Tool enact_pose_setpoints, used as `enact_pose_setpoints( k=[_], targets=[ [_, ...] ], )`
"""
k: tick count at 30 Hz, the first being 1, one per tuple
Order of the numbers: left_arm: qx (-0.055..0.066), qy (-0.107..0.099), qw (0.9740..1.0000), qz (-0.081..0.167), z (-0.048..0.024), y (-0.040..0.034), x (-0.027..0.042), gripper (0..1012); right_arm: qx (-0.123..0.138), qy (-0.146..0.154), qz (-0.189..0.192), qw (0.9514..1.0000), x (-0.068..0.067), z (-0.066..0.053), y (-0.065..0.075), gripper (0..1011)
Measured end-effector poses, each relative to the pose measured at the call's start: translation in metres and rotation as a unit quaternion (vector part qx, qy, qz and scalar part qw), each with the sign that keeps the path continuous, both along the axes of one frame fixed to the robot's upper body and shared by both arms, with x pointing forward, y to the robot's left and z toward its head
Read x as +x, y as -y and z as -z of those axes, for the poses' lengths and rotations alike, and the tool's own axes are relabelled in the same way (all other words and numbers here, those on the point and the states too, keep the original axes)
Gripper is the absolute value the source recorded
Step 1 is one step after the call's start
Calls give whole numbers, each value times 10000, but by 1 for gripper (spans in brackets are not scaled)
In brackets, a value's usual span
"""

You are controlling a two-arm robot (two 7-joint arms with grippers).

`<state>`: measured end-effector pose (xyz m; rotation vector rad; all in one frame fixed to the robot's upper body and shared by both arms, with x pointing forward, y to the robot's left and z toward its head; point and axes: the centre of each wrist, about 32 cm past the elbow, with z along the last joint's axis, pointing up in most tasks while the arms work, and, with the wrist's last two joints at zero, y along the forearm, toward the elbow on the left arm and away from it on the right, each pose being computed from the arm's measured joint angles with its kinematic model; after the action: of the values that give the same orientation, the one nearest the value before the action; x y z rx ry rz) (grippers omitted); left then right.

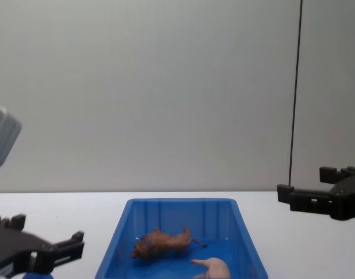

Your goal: Pick up the two dolls from the table and place them into the box.

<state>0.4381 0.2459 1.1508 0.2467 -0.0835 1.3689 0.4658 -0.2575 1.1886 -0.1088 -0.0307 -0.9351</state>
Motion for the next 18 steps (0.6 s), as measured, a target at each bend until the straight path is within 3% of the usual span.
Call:
enact_pose_setpoints(
  k=[9,18],
  targets=[
    [-156,-180,9994,-233,194,-87,-28,1003,3,6,0,10000,-2,-1,1,1001],
    [-382,-271,9982,-369,358,-142,-5,1003,-1,3,0,10000,-4,1,3,1001]
  ],
)
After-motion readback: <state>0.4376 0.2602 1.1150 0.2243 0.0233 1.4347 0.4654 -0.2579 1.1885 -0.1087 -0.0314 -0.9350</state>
